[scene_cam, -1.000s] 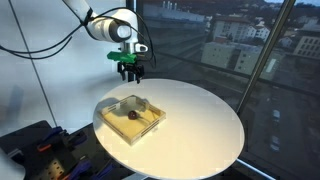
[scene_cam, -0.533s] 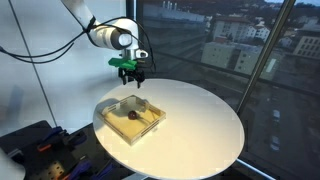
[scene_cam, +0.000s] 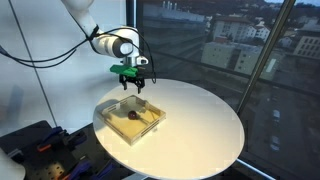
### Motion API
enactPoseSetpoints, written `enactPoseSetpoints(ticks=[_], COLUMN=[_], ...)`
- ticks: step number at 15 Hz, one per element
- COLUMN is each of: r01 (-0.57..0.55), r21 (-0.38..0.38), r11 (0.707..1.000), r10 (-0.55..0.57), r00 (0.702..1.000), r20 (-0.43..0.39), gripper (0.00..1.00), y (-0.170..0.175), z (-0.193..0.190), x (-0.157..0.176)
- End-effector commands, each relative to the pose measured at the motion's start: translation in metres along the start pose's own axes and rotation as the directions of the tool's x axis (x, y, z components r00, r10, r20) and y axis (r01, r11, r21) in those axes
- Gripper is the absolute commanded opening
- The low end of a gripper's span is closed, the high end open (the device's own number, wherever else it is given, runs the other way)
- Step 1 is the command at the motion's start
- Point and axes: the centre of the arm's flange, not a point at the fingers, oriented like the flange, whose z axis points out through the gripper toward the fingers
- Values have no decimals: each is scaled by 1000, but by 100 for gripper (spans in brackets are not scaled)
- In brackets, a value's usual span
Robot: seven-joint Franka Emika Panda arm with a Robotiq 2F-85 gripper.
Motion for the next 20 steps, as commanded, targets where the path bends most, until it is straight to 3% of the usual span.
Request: enactPoseSetpoints(ticks=[1,20], r01=[-24,-200], r21=[15,10], r11=[1000,980], r10=[25,200], r00=[1000,980], r20=[-12,21], gripper=[100,100], y=[8,18], z=[9,37], x=[11,-1])
